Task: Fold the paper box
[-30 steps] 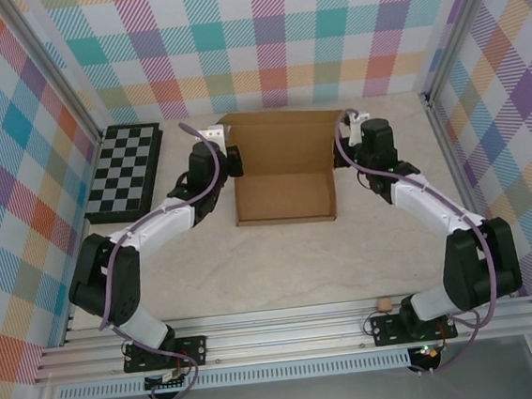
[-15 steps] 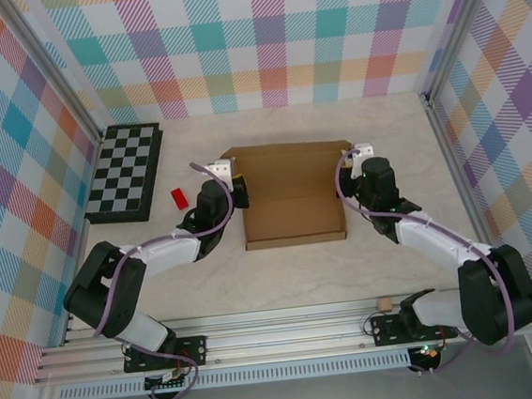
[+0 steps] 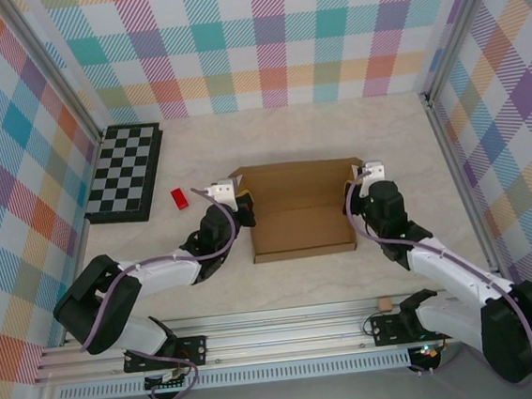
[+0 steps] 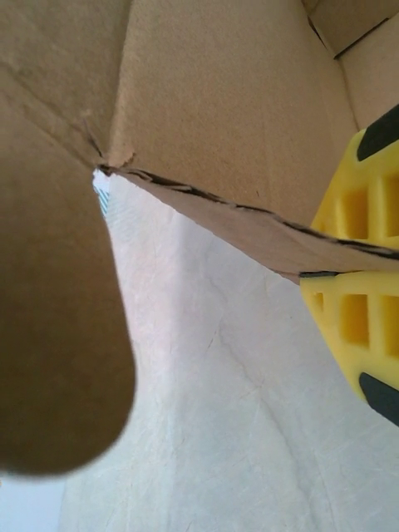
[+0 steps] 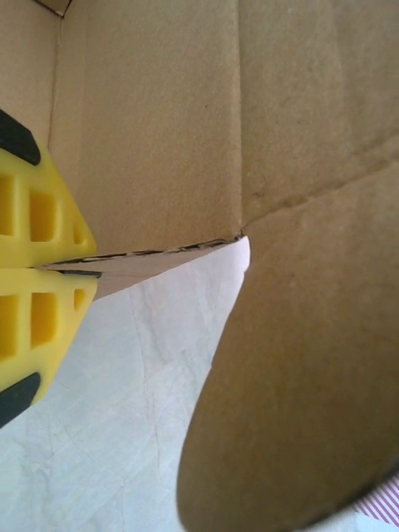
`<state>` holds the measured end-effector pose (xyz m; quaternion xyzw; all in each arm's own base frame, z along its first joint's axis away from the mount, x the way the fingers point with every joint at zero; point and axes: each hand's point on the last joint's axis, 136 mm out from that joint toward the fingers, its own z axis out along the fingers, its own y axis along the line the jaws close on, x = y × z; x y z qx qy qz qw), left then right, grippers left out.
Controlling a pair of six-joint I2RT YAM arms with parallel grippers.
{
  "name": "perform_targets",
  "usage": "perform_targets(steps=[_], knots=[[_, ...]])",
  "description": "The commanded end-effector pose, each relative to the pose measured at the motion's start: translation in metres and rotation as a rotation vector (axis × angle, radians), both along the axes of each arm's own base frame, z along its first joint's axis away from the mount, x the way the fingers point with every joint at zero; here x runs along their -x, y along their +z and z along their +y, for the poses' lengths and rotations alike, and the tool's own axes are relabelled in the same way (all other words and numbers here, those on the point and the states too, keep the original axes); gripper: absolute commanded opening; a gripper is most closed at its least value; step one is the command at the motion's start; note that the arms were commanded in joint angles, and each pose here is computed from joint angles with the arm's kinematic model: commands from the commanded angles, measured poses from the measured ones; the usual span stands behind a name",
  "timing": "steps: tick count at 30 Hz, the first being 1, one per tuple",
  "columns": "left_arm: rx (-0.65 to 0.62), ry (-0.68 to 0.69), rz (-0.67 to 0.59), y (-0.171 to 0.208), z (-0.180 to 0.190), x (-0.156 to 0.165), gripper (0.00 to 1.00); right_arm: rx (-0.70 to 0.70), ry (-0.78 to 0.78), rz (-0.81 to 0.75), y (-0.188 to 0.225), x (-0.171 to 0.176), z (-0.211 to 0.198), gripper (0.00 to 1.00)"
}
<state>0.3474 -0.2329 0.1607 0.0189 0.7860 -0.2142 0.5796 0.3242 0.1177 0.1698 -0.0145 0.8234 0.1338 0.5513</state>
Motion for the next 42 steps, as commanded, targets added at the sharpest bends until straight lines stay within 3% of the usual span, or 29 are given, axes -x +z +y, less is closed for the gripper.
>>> perform_targets(steps=[1,8,13,15,20,23,26,30,34,42], knots=[[-0.014,-0.131,0.085,-0.030,-0.021,0.030,0.00,-0.002,0.119,0.220,-0.061,0.044,0.017,0.00],[0.030,-0.169,0.126,-0.035,-0.043,0.040,0.00,0.011,0.103,0.284,-0.080,0.071,0.005,0.00],[0.012,-0.175,0.131,-0.051,-0.050,0.055,0.00,-0.010,0.098,0.274,-0.078,0.070,0.007,0.00],[0.002,-0.118,0.067,-0.044,-0.039,0.048,0.00,-0.021,0.124,0.170,-0.059,0.060,0.014,0.00],[-0.044,-0.128,-0.121,0.030,-0.033,0.004,0.00,0.042,0.122,-0.107,0.026,0.021,0.021,0.00],[-0.035,-0.157,-0.200,0.062,-0.027,-0.017,0.00,0.082,0.151,-0.184,0.061,-0.003,0.035,0.00],[-0.032,-0.163,-0.244,0.070,-0.016,-0.032,0.00,0.089,0.182,-0.213,0.074,-0.027,0.049,0.00],[-0.037,-0.171,-0.281,0.064,-0.007,-0.046,0.00,0.094,0.186,-0.231,0.073,-0.054,0.059,0.00],[-0.106,-0.187,-0.271,0.033,-0.011,-0.055,0.00,0.103,0.178,-0.193,0.054,-0.075,0.064,0.00],[-0.013,-0.073,-0.198,0.013,0.001,-0.053,0.00,0.054,0.127,-0.099,0.009,-0.068,0.055,0.00]])
